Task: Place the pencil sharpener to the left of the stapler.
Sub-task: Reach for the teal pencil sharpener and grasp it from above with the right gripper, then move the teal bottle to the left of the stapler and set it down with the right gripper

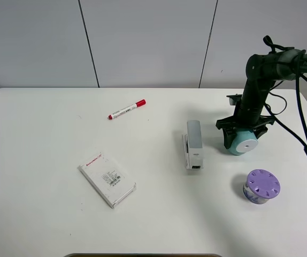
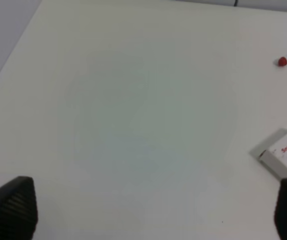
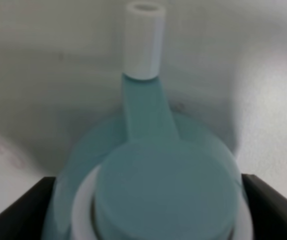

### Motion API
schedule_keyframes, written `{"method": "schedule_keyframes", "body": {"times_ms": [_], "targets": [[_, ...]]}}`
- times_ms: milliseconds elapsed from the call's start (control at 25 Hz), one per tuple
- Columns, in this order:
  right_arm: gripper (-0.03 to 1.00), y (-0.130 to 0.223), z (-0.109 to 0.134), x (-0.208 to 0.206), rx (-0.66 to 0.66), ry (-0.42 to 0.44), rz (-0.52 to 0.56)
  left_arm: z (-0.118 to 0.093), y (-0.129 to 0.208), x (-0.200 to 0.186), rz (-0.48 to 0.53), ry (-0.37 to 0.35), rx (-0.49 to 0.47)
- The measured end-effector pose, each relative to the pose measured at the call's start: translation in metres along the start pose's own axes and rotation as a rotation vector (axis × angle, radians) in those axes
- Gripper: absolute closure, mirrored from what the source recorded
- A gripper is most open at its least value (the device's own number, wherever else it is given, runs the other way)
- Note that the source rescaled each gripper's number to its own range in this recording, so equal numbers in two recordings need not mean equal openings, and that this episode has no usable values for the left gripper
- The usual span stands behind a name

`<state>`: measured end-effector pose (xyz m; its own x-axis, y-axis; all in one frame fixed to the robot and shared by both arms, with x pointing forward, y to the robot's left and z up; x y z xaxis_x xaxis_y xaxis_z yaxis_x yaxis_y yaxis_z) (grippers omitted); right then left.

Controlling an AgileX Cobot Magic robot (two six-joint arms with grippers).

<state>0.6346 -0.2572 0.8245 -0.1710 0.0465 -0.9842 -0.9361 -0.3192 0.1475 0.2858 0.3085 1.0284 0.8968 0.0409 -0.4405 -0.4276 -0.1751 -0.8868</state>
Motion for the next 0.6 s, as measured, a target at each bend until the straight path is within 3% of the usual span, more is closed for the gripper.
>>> {"method": "schedule_keyframes", "body": {"times_ms": [360, 600], "targets": [[0.96, 0.000, 0.001, -0.003, 0.003, -0.006, -0.004, 0.000, 0.000, 0.000, 0.000, 0.000, 0.000], [0.96, 0.001, 0.003, -0.027, -0.001, 0.007, -0.057, 0.000, 0.000, 0.000, 0.000, 0.000, 0.000]]}}
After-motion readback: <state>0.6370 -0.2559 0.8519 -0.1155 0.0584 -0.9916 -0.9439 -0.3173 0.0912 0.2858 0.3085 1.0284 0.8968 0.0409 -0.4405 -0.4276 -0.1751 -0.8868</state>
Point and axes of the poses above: a point on each arm's last joint axis where the gripper is mounted, x pointing out along that axis toward the gripper, z along the wrist's bending axis when the last joint is at zero, y = z × x, the point moved 6 cm from there along x, pointing out along that axis toward the gripper, and after that the axes turned 8 degrees about -x, right-handed, at the moved point
